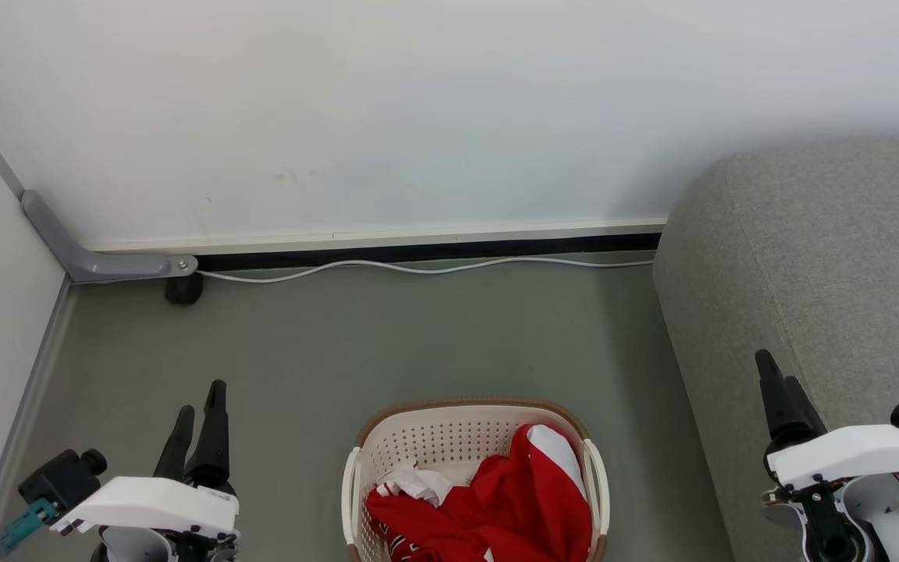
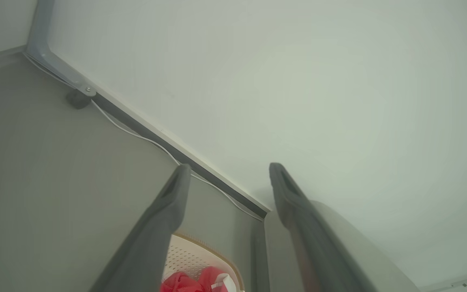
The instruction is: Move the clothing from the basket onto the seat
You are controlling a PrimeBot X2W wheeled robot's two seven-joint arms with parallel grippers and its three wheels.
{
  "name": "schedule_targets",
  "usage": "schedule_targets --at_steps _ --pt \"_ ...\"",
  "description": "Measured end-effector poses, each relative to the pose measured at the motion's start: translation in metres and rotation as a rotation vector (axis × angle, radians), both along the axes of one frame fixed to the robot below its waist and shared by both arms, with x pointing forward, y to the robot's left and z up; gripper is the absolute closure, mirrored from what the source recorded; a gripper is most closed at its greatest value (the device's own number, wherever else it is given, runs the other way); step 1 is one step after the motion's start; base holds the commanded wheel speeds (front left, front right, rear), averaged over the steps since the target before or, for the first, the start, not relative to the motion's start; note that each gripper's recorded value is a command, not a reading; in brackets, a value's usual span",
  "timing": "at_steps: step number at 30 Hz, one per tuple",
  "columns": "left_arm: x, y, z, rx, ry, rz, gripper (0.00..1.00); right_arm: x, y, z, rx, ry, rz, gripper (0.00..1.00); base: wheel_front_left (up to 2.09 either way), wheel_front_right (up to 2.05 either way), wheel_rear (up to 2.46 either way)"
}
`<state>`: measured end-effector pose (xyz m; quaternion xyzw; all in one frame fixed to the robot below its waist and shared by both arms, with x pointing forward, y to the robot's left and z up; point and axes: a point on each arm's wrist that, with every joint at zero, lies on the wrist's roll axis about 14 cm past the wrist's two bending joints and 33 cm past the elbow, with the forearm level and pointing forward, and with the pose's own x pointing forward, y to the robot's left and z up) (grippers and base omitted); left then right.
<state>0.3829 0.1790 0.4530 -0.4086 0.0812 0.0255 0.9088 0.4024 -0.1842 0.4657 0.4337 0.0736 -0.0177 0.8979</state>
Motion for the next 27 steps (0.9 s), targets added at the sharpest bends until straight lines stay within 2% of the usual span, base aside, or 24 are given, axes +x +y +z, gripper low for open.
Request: schedule_targets --at_steps 27 --pt "0.015 -0.001 0.014 0.351 -0.072 -0.065 0.00 0.019 -0.001 0.017 -0.317 -0.072 0.048 0.00 0.00 0.00 0.00"
